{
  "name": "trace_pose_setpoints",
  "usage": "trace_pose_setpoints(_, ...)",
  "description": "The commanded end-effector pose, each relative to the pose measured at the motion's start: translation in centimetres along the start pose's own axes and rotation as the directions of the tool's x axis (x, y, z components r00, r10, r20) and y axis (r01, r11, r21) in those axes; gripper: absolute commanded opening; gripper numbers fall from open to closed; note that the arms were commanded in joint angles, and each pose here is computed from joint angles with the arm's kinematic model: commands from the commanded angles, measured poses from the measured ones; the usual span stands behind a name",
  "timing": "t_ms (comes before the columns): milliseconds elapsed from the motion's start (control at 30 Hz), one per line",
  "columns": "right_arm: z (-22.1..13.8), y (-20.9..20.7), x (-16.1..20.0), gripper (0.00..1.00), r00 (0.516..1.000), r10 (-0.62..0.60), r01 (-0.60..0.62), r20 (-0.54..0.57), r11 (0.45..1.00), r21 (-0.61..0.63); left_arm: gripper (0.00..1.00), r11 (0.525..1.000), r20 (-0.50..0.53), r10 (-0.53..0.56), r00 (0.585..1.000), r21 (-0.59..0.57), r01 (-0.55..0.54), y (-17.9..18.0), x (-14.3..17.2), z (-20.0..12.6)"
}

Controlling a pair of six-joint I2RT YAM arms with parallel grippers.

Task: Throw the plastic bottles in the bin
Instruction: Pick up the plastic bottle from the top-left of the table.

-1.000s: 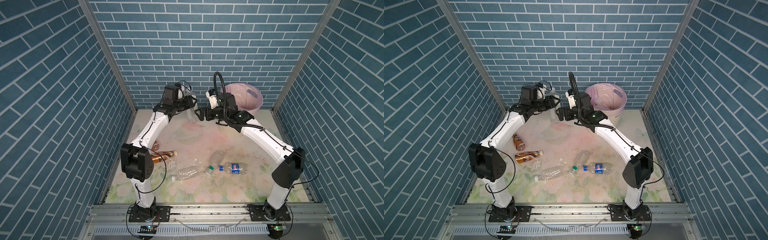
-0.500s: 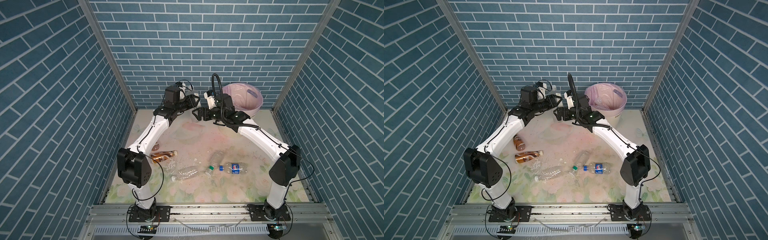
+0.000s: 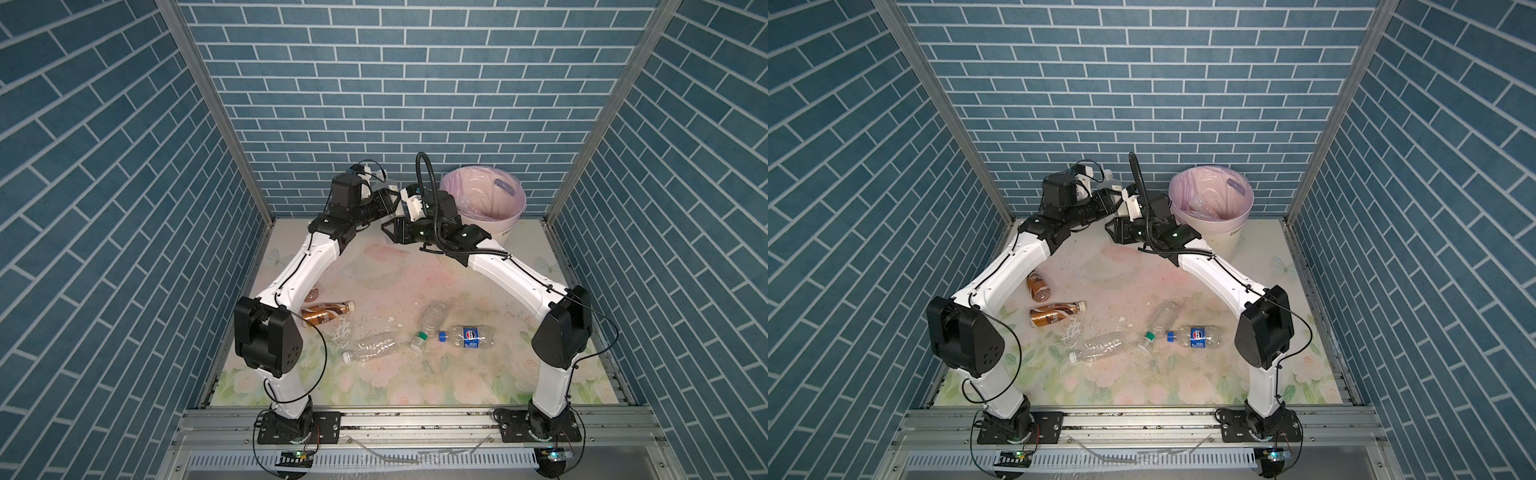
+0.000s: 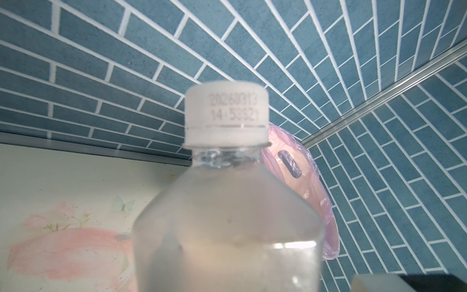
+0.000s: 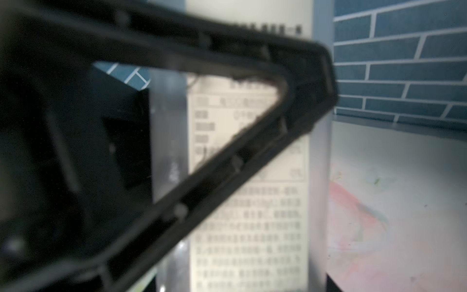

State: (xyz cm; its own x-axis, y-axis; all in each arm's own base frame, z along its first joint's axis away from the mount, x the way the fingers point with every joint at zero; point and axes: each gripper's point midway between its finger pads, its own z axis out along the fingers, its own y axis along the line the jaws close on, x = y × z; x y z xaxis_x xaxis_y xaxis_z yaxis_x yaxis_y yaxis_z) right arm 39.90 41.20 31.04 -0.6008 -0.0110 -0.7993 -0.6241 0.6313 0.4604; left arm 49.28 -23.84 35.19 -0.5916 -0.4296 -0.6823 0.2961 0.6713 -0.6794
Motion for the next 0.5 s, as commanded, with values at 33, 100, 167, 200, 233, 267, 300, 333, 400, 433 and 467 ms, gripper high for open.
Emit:
trace_pose_setpoints(33,0.6,-1.2,0.5,0.49,1.000,0.026,-0.026,-0.010,0.999,0.032,0.63,0.998,0.074,0.010,0.997,0.053,-0.014,-2.8,-1.9,-2.4)
trace_pose_setpoints(100,0.2,-1.1,0.4,0.46,1.000,0.024,-0.024,-0.005,0.999,0.035,0.69,0.999,0.083,0.012,0.996,0.045,-0.016,-2.8,-2.0,-2.7)
trace_pose_setpoints(167,-0.2,-1.1,0.3,0.44,1.000,0.020,-0.020,-0.001,0.999,0.040,0.76,0.999,0.090,0.011,0.996,0.038,-0.014,-2.7,-2.2,-2.9)
trace_pose_setpoints(200,-0.4,-1.0,0.3,0.42,1.000,0.016,-0.016,0.003,0.999,0.043,0.81,0.999,0.091,0.009,0.996,0.032,-0.012,-2.6,-2.3,-3.0)
trace_pose_setpoints(233,-0.7,-1.0,0.2,0.41,1.000,0.014,-0.014,0.005,0.999,0.045,0.86,0.999,0.093,0.008,0.996,0.032,-0.011,-2.7,-2.4,-3.1)
trace_pose_setpoints(267,-0.8,-1.0,0.2,0.41,1.000,0.011,-0.012,0.008,0.999,0.048,0.90,0.999,0.094,0.007,0.996,0.033,-0.010,-2.7,-2.5,-3.2)
trace_pose_setpoints(300,-1.0,-1.0,0.2,0.40,1.000,0.009,-0.009,0.008,0.999,0.050,0.98,0.999,0.097,0.006,0.995,0.032,-0.009,-2.7,-2.7,-3.4)
trace_pose_setpoints(333,-1.2,-1.2,0.2,0.38,1.000,0.006,-0.006,0.007,0.998,0.057,0.99,1.000,0.103,0.003,0.995,0.030,-0.006,-2.6,-3.0,-3.7)
trace_pose_setpoints(400,-1.6,-1.2,0.2,0.38,1.000,-0.006,0.006,0.006,0.998,0.068,0.99,1.000,0.124,-0.007,0.992,0.030,0.003,-2.5,-3.7,-4.2)
trace_pose_setpoints(433,-1.8,-1.2,0.2,0.37,1.000,-0.012,0.012,0.008,0.997,0.074,0.99,0.999,0.137,-0.009,0.991,0.040,0.004,-2.7,-4.2,-4.6)
trace_pose_setpoints(467,-2.1,-1.4,0.0,0.37,1.000,-0.018,0.017,0.012,0.996,0.083,0.99,0.999,0.147,-0.012,0.989,0.042,0.005,-2.7,-4.6,-4.9)
